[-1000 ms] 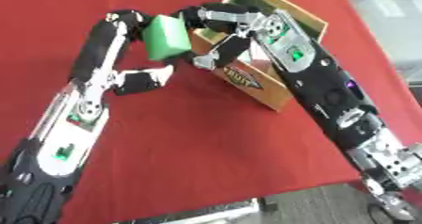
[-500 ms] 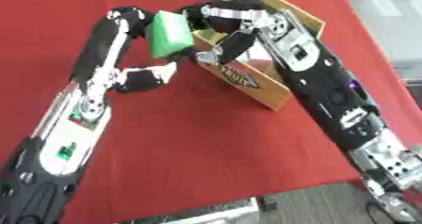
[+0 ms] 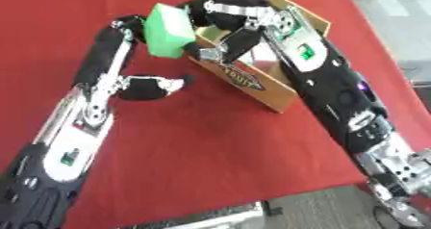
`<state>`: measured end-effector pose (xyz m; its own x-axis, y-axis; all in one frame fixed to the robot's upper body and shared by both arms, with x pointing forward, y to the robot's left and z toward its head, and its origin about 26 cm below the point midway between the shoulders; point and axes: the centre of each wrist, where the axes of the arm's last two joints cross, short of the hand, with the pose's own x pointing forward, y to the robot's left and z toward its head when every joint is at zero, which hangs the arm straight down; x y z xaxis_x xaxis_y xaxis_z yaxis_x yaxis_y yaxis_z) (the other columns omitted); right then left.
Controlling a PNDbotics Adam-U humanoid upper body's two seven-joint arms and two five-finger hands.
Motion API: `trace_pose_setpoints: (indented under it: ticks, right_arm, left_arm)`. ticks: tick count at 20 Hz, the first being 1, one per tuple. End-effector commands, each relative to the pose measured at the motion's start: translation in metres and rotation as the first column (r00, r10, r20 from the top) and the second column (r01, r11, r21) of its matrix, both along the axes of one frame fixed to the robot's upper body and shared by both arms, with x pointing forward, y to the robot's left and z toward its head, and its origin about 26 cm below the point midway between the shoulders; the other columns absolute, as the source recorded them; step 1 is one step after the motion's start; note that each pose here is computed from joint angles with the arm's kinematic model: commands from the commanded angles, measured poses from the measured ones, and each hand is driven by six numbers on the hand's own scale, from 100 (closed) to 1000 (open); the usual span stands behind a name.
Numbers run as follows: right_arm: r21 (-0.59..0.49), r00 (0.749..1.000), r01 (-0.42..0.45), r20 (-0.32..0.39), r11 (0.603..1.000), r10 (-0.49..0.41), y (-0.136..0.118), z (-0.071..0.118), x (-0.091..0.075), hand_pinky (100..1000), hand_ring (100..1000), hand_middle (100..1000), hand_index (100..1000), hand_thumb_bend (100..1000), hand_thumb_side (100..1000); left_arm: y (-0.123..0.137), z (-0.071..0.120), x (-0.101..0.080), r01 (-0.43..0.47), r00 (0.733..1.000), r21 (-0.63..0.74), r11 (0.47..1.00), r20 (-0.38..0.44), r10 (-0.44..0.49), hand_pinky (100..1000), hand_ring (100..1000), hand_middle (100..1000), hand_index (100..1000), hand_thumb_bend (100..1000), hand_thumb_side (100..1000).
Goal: Pick up the objects with one hand, pass them to the other hand, and then place them into the box on the other side of the table.
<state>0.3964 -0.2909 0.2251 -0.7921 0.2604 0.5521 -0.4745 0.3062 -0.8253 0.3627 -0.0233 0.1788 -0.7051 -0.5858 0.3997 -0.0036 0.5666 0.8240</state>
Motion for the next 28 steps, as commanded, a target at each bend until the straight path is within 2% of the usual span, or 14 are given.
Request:
trace_pose_setpoints:
  ticks: [1, 7, 13, 16, 21, 22, 28]
  right_arm:
    - [-0.072, 0.994, -0.071, 0.083, 0.995, 0.077, -0.004, 0.014, -0.003, 840, 985, 483, 633, 100, 345]
    - [-0.068, 0.995, -0.064, 0.073, 0.996, 0.069, -0.005, 0.013, -0.002, 839, 985, 481, 632, 100, 356]
    - [-0.023, 0.996, -0.051, 0.065, 0.998, 0.052, -0.013, 0.020, -0.005, 838, 987, 482, 635, 100, 237]
    - [0.005, 0.998, -0.019, 0.053, 1.000, 0.018, -0.026, 0.026, -0.007, 838, 980, 479, 632, 100, 221]
    - [0.053, 0.999, 0.040, 0.031, 0.998, -0.042, -0.047, 0.032, -0.011, 836, 981, 479, 634, 100, 257]
    - [0.068, 0.998, 0.053, 0.029, 0.996, -0.055, -0.053, 0.035, -0.012, 832, 971, 468, 625, 100, 284]
    - [0.147, 0.985, 0.167, 0.021, 0.975, -0.171, -0.103, 0.046, -0.031, 831, 968, 469, 625, 100, 363]
  left_arm:
    - [-0.003, 0.007, -0.002, 0.018, 1.000, -0.006, 1.000, 0.024, -0.018, 675, 645, 614, 799, 850, 349]
    - [-0.002, 0.005, -0.001, 0.014, 0.999, 0.002, 1.000, 0.029, -0.015, 676, 652, 620, 805, 912, 393]
    - [0.003, 0.002, 0.001, -0.015, 0.999, -0.002, 1.000, 0.039, 0.015, 678, 653, 620, 800, 894, 389]
    - [0.017, 0.003, 0.002, -0.056, 0.997, -0.029, 0.998, 0.055, 0.058, 679, 651, 614, 778, 849, 366]
    - [0.041, -0.003, 0.000, -0.135, 0.989, -0.086, 0.987, 0.046, 0.139, 680, 652, 615, 773, 797, 354]
    - [0.046, -0.002, -0.001, -0.146, 0.987, -0.092, 0.985, 0.054, 0.151, 678, 649, 612, 769, 762, 358]
    - [0.095, 0.021, -0.003, -0.256, 0.954, -0.125, 0.959, 0.125, 0.271, 683, 654, 616, 764, 757, 343]
